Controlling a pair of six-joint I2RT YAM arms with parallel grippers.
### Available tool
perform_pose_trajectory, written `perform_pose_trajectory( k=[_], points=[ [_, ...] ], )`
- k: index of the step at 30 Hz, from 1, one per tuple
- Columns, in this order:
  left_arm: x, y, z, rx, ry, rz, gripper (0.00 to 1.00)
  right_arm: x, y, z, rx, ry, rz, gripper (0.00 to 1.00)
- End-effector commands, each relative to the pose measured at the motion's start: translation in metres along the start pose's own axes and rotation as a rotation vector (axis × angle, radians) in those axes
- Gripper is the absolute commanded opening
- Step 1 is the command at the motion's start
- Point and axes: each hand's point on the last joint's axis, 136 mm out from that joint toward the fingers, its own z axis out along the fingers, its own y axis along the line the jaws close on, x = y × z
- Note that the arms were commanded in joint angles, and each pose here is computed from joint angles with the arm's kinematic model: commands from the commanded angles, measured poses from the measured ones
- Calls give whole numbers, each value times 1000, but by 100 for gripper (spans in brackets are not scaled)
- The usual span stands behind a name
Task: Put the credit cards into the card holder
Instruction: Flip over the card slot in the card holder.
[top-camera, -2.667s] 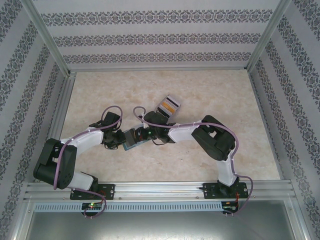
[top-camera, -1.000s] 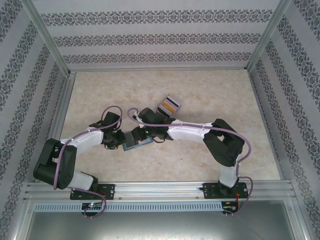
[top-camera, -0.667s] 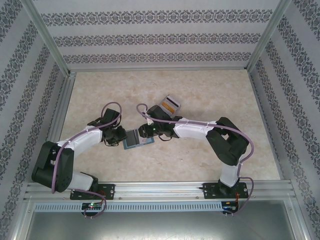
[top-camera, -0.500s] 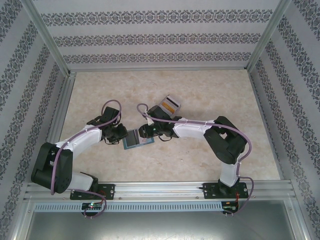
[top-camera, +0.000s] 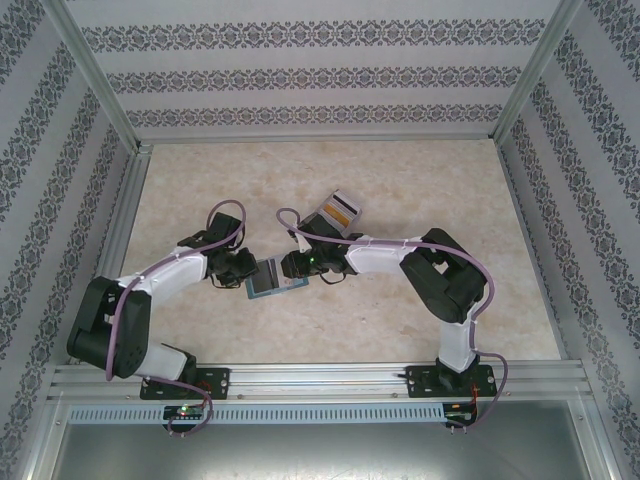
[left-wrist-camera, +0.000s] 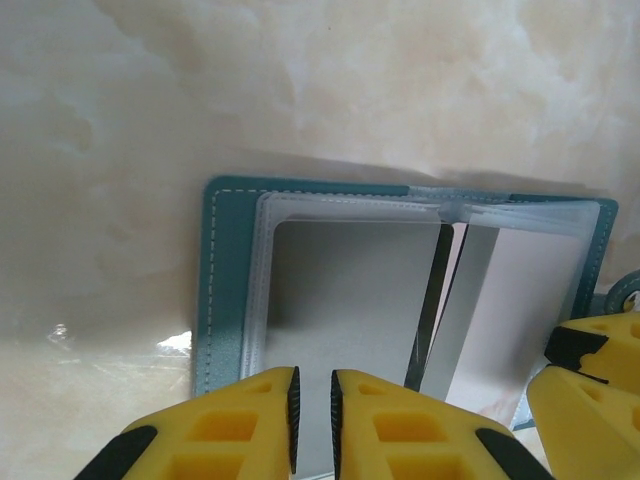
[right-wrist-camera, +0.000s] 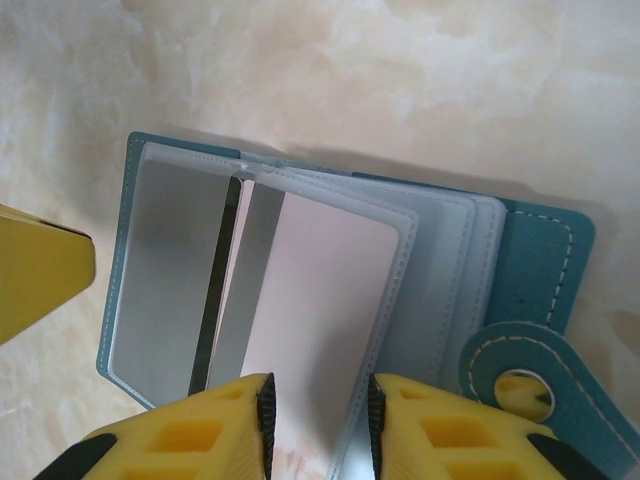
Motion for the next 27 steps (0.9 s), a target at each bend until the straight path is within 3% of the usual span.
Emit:
perform_pose_trajectory(
  k=[1, 11, 27],
  points=[
    [-6, -14, 2, 33, -4, 3, 19, 3, -2, 5, -11, 15, 23, 34],
    [3, -5, 21, 1, 36, -2, 19, 1, 4, 6, -30, 11, 21, 34],
    [6, 0, 22, -14, 37, -3, 18, -14, 27, -16, -75, -46, -9, 34]
  ],
)
